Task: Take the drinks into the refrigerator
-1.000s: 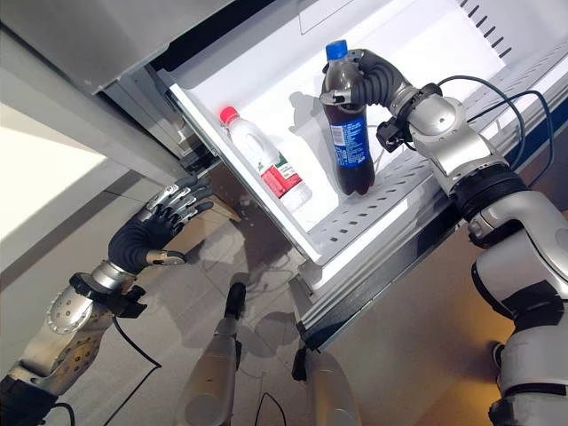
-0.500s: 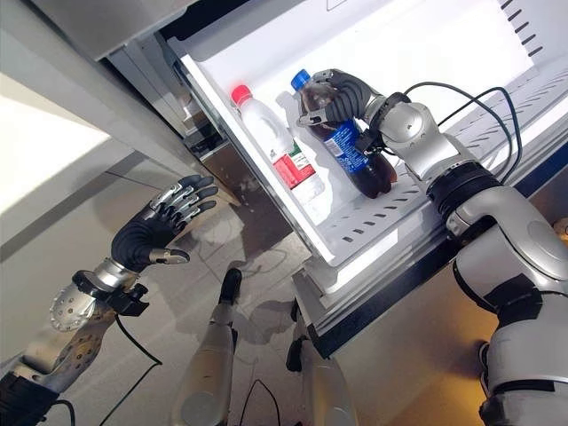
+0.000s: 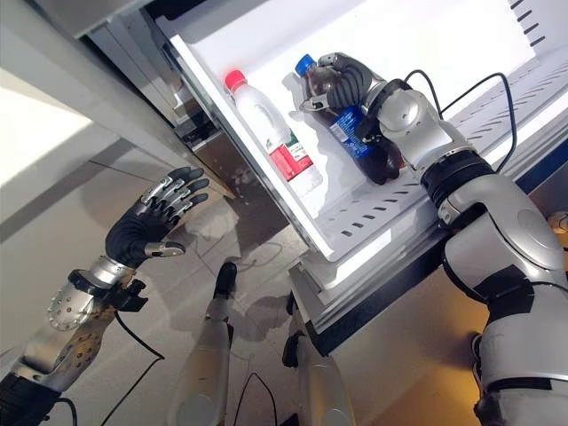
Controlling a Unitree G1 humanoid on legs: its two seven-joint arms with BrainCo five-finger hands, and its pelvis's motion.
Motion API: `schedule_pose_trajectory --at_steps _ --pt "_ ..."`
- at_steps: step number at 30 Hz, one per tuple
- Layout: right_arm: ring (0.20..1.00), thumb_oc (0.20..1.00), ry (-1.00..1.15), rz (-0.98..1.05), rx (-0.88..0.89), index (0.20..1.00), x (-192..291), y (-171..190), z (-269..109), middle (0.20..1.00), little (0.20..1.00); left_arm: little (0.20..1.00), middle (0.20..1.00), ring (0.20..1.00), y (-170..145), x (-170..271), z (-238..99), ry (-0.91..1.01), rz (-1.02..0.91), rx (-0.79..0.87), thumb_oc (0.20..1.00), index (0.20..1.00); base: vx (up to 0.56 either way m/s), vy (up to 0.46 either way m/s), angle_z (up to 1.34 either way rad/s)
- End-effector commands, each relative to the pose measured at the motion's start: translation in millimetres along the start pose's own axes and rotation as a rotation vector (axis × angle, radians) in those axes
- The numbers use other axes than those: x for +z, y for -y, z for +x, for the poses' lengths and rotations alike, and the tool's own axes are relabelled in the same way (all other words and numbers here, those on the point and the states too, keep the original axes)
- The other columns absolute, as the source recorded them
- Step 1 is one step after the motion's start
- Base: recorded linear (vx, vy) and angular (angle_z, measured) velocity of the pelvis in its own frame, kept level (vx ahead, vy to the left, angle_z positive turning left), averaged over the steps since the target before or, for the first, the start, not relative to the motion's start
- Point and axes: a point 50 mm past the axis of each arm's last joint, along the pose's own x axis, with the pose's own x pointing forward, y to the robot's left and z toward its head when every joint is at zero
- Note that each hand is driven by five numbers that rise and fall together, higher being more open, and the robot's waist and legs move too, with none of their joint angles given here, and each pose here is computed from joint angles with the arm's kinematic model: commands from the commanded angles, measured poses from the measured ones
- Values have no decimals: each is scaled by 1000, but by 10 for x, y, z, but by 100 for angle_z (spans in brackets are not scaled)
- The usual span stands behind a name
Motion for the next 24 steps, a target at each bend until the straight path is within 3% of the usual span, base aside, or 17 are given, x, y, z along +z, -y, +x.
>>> schedule_pose_trajectory --at_steps 1,2,3,16,24 --pt "200 200 54 10 -59 200 194 20 97 200 200 1000 1000 1000 101 323 -6 128 67 -60 1000 1000 0 0 0" --pt "200 200 55 9 -53 200 202 5 105 200 200 1000 1000 1000 99 326 -3 128 71 -60 1000 1000 0 0 0" --pt "1000 1000 56 11 -48 1000 205 -7 108 1000 1000 1000 1000 1000 103 327 -2 129 73 -62 1000 1000 0 0 0" --pt "1000 1000 103 24 -41 1000 283 12 90 1000 1000 1000 1000 1000 82 320 13 117 74 -72 1000 1000 0 0 0" --pt "1000 1000 287 37 -5 1000 497 223 -180 1000 1000 1000 1000 1000 -2 402 6 114 124 -93 1000 1000 -24 3 0"
